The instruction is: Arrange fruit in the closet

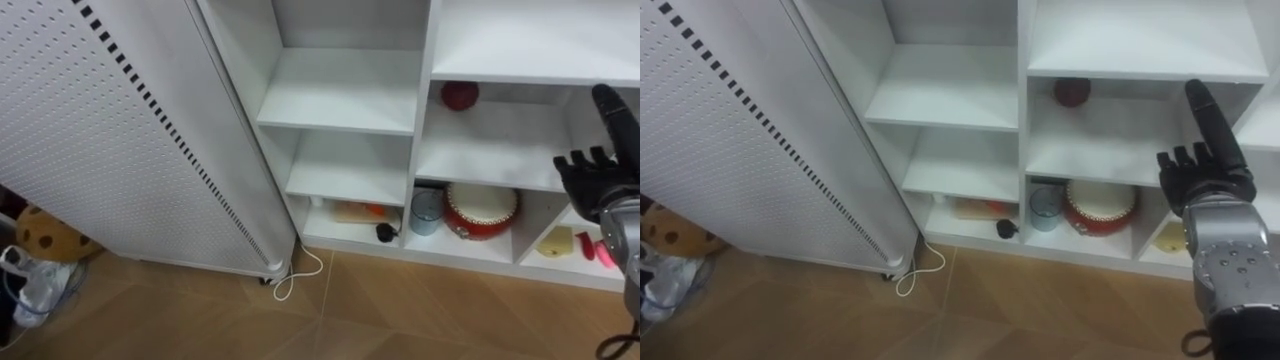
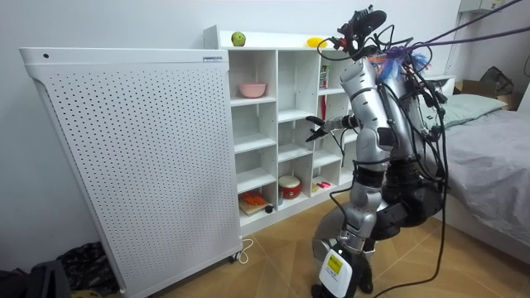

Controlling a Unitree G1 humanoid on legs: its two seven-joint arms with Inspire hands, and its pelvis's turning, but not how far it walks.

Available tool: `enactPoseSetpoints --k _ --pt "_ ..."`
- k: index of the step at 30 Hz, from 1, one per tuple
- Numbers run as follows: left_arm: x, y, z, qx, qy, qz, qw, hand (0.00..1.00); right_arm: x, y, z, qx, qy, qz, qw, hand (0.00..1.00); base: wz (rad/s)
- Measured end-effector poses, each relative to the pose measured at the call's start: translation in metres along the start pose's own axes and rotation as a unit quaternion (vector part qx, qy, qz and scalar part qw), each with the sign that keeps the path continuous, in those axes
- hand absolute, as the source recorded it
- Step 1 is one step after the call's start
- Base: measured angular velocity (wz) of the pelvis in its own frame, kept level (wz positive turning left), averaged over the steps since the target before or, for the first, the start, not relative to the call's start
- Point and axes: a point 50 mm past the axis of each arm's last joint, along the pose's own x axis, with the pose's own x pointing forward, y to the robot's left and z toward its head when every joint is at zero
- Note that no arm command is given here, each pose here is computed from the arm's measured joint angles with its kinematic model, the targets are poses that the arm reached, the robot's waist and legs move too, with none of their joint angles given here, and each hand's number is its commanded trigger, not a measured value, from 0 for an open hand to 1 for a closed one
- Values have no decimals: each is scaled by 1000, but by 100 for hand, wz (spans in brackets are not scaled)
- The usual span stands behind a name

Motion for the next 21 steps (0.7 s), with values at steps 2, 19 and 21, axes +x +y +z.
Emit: enactPoseSetpoints --k 2,19,21 --pt "0 0 1 -1 -3 -3 1000 0 0 0 0 -1 0 0 1000 0 0" --pt "0 2 -10 -6 25 -17 1000 0 -2 -85 -3 -62 25 -53 996 0 -3" --pt "0 4 -16 -7 39 -17 999 0 -9 -124 -2 -104 38 -86 990 0 0"
